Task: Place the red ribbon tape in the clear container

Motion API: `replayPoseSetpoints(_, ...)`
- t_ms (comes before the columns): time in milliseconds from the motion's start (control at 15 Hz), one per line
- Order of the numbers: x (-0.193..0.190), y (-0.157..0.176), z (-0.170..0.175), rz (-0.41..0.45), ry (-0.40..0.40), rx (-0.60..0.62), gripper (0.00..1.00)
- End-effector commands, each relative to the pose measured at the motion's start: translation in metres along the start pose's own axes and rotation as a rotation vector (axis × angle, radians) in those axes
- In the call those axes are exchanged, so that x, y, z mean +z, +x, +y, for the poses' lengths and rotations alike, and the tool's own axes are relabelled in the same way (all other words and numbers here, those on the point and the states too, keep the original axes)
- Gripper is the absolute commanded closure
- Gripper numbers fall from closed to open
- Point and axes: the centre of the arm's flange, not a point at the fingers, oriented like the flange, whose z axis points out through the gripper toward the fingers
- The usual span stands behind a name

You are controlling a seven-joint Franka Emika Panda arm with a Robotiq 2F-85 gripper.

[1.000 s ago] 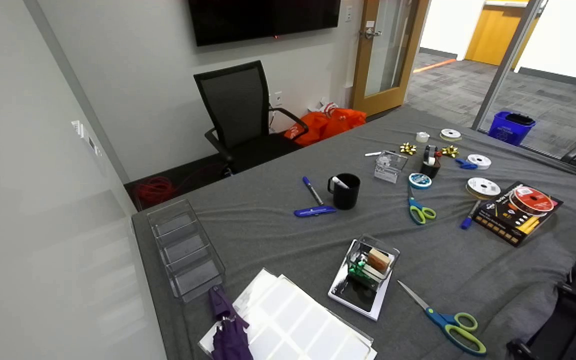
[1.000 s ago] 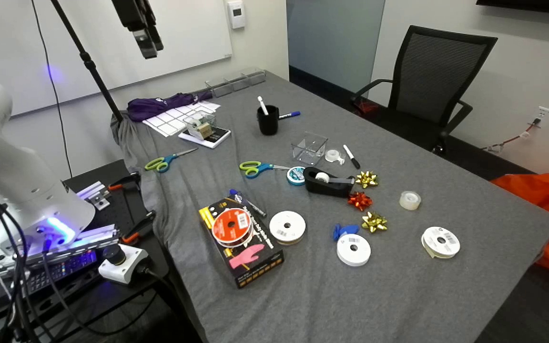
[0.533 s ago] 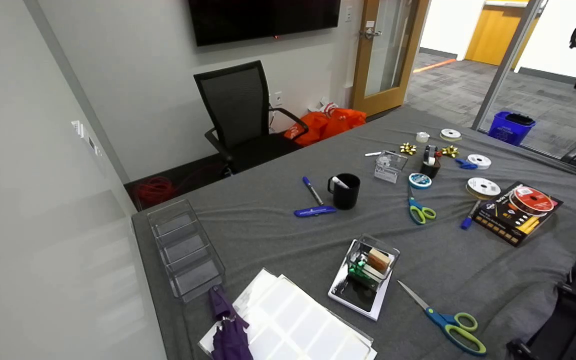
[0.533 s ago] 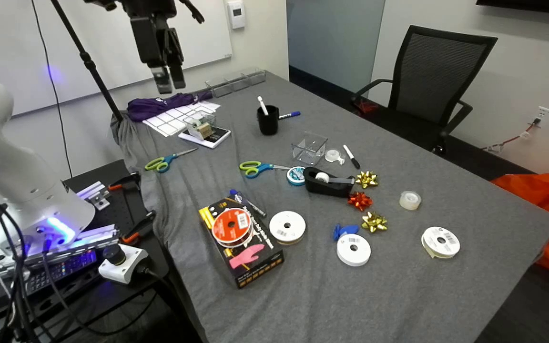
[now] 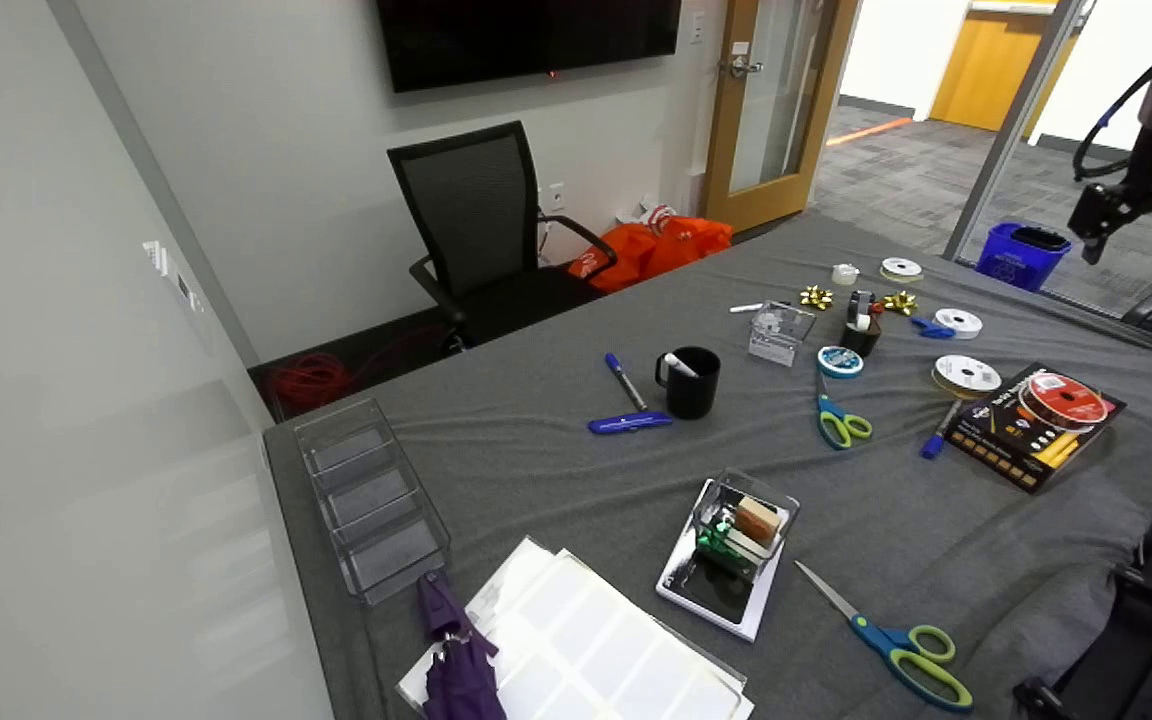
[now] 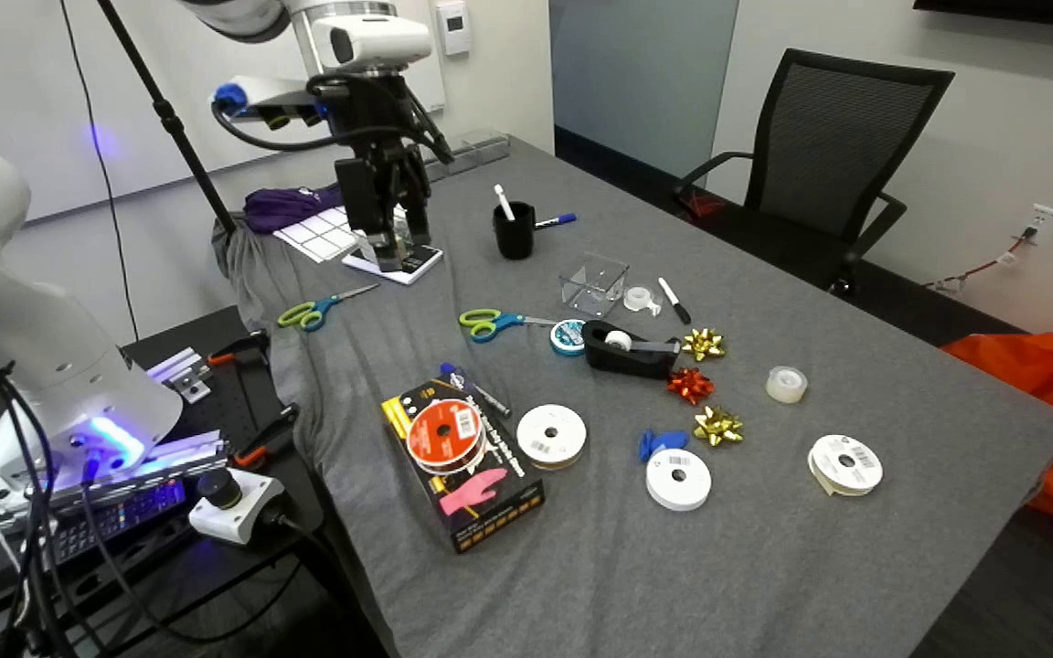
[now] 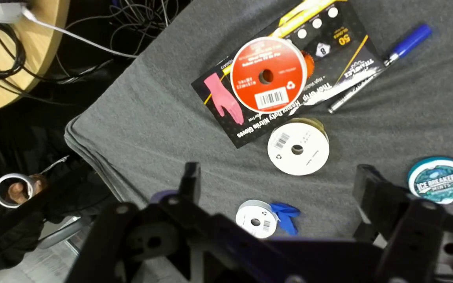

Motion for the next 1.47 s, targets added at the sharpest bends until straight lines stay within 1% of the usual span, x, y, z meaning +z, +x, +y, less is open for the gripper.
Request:
replayPoseSetpoints(0,0.037,0.027,-0.014,0.024,-0.011,0.142,0.00)
replayPoseSetpoints(67,0.043,0.055,-0.014,0.025,-0.018,0.181,0.00)
replayPoseSetpoints(200,0.055,0.071,-0.018,0.007,-0.033,0.234,0.00)
replayPoseSetpoints(333,0.064,0.084,-0.021,-0.031,-0.077,0.223,0.00)
replayPoseSetpoints(400,0.055,0.056,-0.018,-0.002,-0.036,0.215,0.00)
replayPoseSetpoints(600,0.068,0.072,-0.022,-0.017,-0.061,0.215,0.00)
replayPoseSetpoints(867,0.067,0.074,-0.022,-0.016,-0.063,0.216,0.00)
replayPoseSetpoints(1000,0.085,0.077,-0.028,-0.020,-0.035,0.237,0.00)
replayPoseSetpoints(1267,0.115,0.076,-0.031,-0.063,0.006,0.264,0.00)
replayPoseSetpoints(1400,0.130,0.074,-0.032,-0.087,0.010,0.289,0.00)
